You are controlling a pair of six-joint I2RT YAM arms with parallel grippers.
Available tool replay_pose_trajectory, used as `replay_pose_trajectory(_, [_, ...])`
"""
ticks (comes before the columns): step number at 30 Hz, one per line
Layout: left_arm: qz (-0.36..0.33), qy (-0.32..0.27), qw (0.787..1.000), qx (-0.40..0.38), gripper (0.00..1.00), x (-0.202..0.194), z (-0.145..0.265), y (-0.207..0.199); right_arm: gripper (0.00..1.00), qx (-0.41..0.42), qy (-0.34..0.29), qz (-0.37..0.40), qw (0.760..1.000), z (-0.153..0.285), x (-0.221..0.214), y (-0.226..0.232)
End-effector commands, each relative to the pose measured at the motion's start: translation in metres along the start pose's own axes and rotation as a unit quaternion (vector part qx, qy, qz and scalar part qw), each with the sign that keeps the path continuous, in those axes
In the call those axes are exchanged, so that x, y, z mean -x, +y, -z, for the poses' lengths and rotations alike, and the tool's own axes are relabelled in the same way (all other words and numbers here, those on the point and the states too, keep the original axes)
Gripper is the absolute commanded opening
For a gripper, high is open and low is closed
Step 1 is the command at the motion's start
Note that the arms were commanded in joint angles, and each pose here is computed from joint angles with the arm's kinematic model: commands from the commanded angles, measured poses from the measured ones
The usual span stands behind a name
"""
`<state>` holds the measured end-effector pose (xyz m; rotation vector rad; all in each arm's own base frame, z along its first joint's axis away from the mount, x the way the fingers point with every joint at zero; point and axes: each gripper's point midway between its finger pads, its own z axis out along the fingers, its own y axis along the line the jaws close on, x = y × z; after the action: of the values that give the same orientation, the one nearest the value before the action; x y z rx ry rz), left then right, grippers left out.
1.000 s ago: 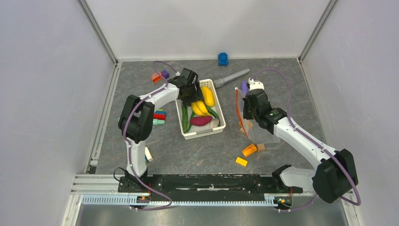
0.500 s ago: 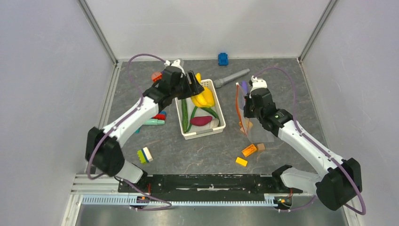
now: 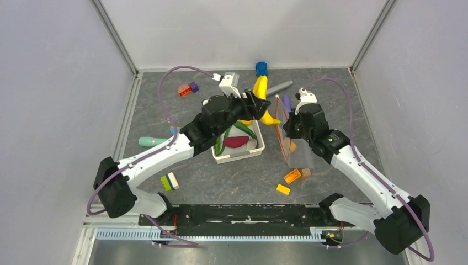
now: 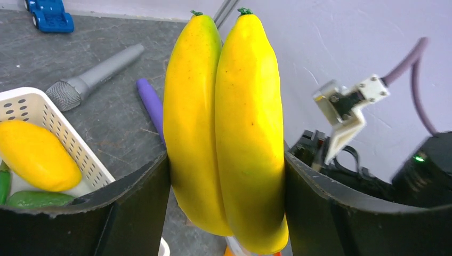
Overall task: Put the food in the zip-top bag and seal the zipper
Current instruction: Place the fake fruit in the zipper food storage bag.
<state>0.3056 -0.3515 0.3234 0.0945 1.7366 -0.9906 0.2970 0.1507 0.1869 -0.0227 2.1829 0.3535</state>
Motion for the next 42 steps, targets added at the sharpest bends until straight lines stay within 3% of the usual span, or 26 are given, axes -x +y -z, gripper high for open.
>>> replay_pose_trajectory(1, [-0.026, -0.071, 0.997, 0.008, 0.1, 0.021, -0.019, -0.013, 0.0, 0.049, -0.036, -0.021, 0.998, 0.016, 0.025, 0.022])
replay_pose_trajectory(8, [-0.052, -0.089, 0.995, 0.005, 0.1, 0.004, -0.034, -0.022, 0.0, 0.092, -0.021, -0.031, 0.995, 0.018, 0.02, 0.038])
replay_pose_trajectory(18, [-0.187, -0.031, 0.982, 0.001, 0.03, -0.043, -0.022, 0.004, 0.0, 0.155, -0.036, -0.041, 0.986, 0.034, 0.034, 0.061])
replay_pose_trajectory(24, [-0.17, -0.065, 0.983, -0.021, 0.02, -0.039, -0.001, 0.005, 0.0, 0.184, -0.036, -0.047, 0.981, 0.037, 0.037, 0.073])
replay_pose_trajectory(29, [-0.171, -0.058, 0.982, -0.061, 0.02, -0.045, 0.002, -0.007, 0.0, 0.209, -0.033, -0.062, 0.975, 0.04, 0.037, 0.082])
replay_pose_trajectory(36, [-0.167, -0.046, 0.982, -0.069, 0.02, -0.05, 0.011, -0.007, 0.0, 0.187, -0.086, -0.086, 0.975, 0.051, 0.063, 0.075])
replay_pose_trajectory(42, [-0.071, -0.042, 0.996, -0.04, 0.02, -0.065, 0.015, 0.009, 0.0, 0.22, -0.148, -0.129, 0.955, 0.065, 0.076, 0.078])
